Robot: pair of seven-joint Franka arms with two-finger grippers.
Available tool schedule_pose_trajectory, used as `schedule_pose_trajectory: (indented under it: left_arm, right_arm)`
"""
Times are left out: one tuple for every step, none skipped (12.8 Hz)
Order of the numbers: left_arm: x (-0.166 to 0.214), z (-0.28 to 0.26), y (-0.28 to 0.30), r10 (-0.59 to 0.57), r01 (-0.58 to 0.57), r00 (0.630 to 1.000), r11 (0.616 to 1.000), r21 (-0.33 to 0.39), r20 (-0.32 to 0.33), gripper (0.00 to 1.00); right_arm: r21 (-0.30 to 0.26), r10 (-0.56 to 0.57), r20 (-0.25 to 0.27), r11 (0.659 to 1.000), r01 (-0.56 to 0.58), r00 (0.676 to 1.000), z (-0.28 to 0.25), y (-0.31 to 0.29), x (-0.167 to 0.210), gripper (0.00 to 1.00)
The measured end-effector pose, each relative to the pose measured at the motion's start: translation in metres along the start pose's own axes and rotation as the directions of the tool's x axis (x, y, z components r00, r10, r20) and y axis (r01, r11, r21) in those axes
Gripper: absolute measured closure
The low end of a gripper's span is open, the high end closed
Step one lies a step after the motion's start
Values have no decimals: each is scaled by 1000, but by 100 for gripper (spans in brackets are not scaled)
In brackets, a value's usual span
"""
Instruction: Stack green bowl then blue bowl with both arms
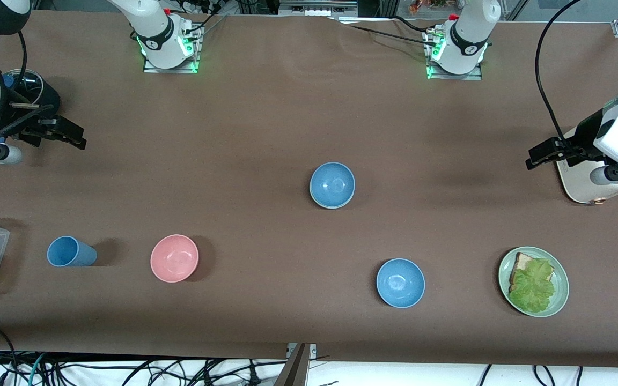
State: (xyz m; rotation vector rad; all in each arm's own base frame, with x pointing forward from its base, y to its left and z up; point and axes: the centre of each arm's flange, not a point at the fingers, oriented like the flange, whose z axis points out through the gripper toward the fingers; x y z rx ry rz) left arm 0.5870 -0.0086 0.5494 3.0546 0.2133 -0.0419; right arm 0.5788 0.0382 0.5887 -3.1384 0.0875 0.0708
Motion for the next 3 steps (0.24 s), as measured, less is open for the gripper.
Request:
schedule_pose_trajectory:
  left_arm:
    - [4,0,3,5,-5,1000,1000,0,9,0]
    - [8,-1,4,8,-8,1000,1000,-1,20,0]
    - [13,-2,5,8,-8,999,1000,0,32,0]
  right_arm:
    - [-1,2,5,1000,-2,1000,0,0,-1,0]
    - [-1,6,8,1000,-6,1000,1,0,-1,0]
    - [-1,8,10,1000,-8,1000,1,0,-1,0]
